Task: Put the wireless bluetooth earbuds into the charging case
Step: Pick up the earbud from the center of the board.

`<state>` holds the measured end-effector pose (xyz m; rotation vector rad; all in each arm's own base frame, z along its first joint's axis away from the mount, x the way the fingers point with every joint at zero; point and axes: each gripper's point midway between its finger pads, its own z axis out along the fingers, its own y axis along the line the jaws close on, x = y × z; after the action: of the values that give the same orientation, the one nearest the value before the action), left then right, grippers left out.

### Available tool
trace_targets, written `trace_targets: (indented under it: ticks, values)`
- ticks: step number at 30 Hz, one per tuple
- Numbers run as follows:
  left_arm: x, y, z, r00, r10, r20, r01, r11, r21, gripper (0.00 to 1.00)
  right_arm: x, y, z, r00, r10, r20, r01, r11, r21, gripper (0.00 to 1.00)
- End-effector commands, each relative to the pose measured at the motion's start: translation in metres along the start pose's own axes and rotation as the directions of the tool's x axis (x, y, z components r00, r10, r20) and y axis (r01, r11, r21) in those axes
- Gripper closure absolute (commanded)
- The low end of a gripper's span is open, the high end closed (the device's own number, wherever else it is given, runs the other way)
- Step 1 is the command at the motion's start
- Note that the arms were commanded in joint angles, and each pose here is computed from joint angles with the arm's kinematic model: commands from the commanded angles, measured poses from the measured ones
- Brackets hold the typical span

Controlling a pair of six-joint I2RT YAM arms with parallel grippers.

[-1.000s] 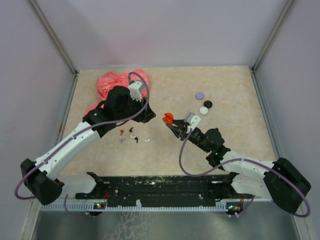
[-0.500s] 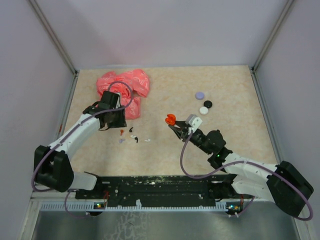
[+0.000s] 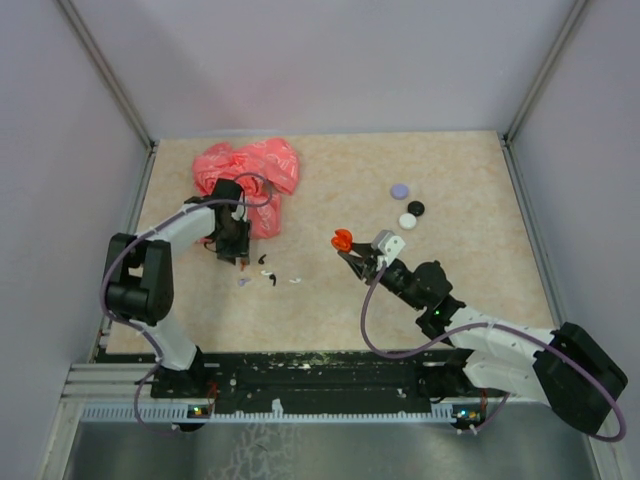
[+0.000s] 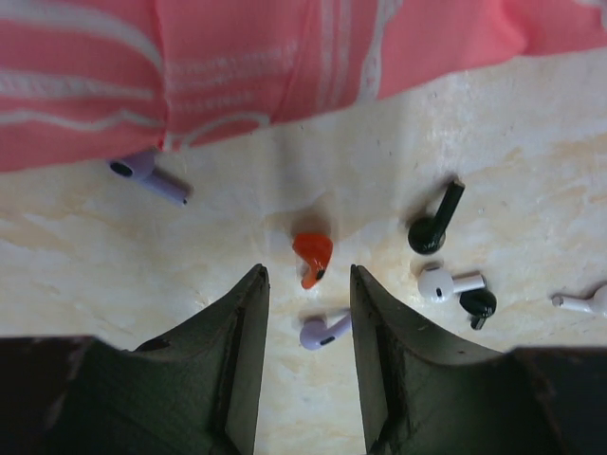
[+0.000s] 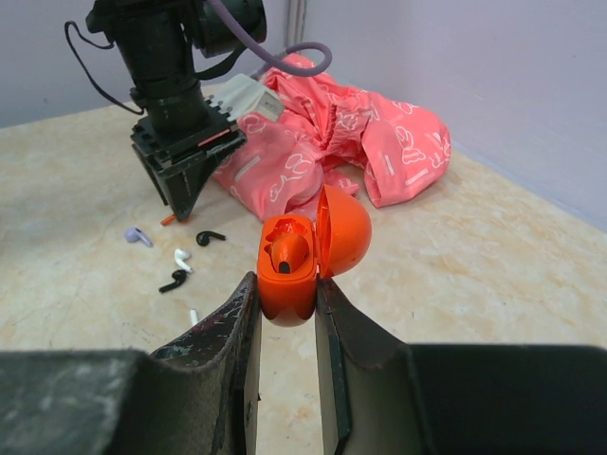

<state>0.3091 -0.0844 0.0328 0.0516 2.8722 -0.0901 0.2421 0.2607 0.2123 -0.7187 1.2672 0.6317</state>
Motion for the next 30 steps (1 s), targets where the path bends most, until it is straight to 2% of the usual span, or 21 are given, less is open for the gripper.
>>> trace_targets:
  ticks: [1, 9, 30]
  values:
    - [-0.017, -0.001, 0.000, 0.999, 0.044, -0.001, -0.044, 0.999, 0.027, 0.56, -0.017, -0.005, -0.001, 0.998, -0.016, 0.062, 0.015, 1.000, 0.021, 1.00]
    - [-0.013, 0.000, 0.011, 0.995, 0.075, -0.067, -0.073, 0.997, 0.034, 0.58, -0.016, -0.007, -0.001, 0.998, -0.009, 0.064, 0.008, 1.000, 0.025, 1.00]
    - [0.004, -0.001, 0.029, 0.983, 0.101, -0.152, -0.097, 0.995, 0.032, 0.68, -0.018, -0.007, -0.001, 0.997, 0.007, 0.071, -0.008, 1.000, 0.019, 1.00]
